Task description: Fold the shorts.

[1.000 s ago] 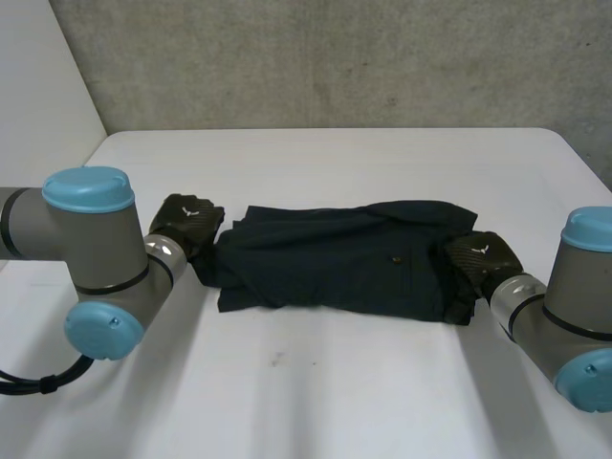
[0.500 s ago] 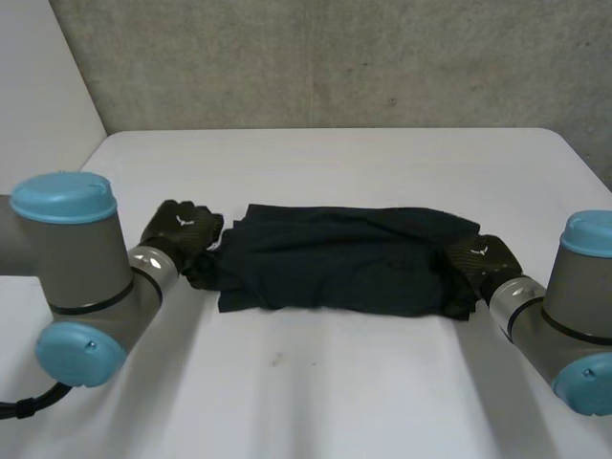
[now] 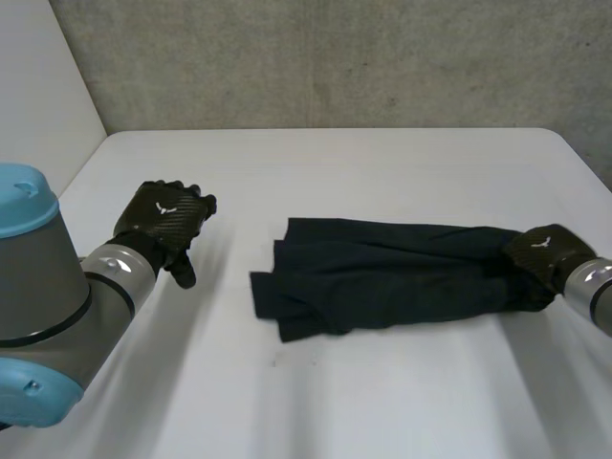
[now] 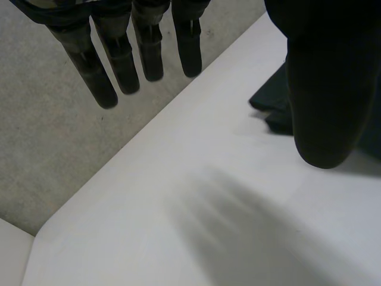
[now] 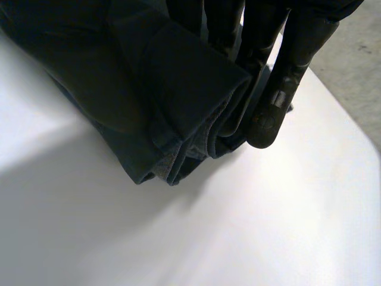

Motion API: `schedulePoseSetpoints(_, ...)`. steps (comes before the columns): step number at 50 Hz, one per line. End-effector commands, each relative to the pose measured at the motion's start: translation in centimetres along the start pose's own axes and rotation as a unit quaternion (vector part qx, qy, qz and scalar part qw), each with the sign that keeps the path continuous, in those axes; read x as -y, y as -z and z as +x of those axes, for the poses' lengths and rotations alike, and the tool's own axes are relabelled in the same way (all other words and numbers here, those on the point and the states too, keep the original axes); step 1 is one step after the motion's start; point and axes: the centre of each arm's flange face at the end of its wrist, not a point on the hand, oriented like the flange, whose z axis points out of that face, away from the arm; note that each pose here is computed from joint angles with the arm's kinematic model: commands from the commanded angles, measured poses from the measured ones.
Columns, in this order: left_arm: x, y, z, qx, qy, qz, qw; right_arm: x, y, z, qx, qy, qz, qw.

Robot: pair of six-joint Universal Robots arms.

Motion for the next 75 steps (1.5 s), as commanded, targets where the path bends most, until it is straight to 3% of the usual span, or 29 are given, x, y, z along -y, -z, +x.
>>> schedulePoseSetpoints(1,0.4,0.6,-0.1,0.003,0.001,0.007,1.000,4.0,0.0,1.5,-0.037,0.075,0.050,0.995)
schedulePoseSetpoints(8,0.8,0.6,-0.1,0.004,0.001,0.017,1.000,10.5,1.9,-3.0,0.001,0.132,0.161,0.978)
schedulePoseSetpoints(13,1.2,0.8,0.3,0.000,0.000,0.023,1.000,14.2,3.3,-10.0,0.073,0.171,0.241,0.952)
schedulePoseSetpoints(14,1.2,0.8,0.3,-0.001,0.000,0.024,1.000,14.8,3.5,-12.7,0.112,0.182,0.267,0.940)
schedulePoseSetpoints(22,2.0,0.5,0.0,0.007,0.001,0.041,0.999,12.9,3.4,-20.6,0.284,0.187,0.307,0.889)
schedulePoseSetpoints(28,3.5,-0.1,-0.6,0.019,0.031,0.074,0.997,13.9,3.5,-19.7,0.284,0.115,0.293,0.905)
schedulePoseSetpoints(32,5.5,-0.6,-1.5,0.028,0.079,0.107,0.991,16.4,4.6,-16.1,0.250,0.004,0.291,0.923)
schedulePoseSetpoints(33,5.9,-0.7,-1.7,0.028,0.089,0.114,0.989,17.3,4.9,-13.6,0.223,-0.052,0.292,0.929)
schedulePoseSetpoints(37,7.4,-1.9,-1.8,0.023,0.138,0.137,0.981,18.0,5.0,-8.2,0.161,-0.167,0.287,0.929)
schedulePoseSetpoints(41,8.0,-3.0,0.9,-0.016,0.167,0.140,0.976,17.4,4.3,-6.6,0.153,-0.230,0.266,0.924)
schedulePoseSetpoints(46,6.4,-4.3,5.9,-0.075,0.170,0.100,0.977,15.5,2.3,-7.3,0.152,-0.244,0.216,0.933)
schedulePoseSetpoints(54,2.8,-6.9,9.2,-0.099,0.158,0.036,0.982,11.6,-2.2,-9.2,0.131,-0.260,0.123,0.949)
schedulePoseSetpoints(62,-0.7,-6.6,10.1,-0.098,0.121,-0.056,0.986,8.8,-4.3,-11.2,0.142,-0.235,0.078,0.958)
schedulePoseSetpoints(67,-2.3,-6.2,9.7,-0.065,0.090,-0.090,0.990,7.8,-4.7,-12.1,0.146,-0.198,0.066,0.967)
schedulePoseSetpoints(75,-3.8,-5.1,10.0,-0.063,0.070,-0.117,0.989,6.7,-4.9,-13.0,0.149,-0.149,0.055,0.976)
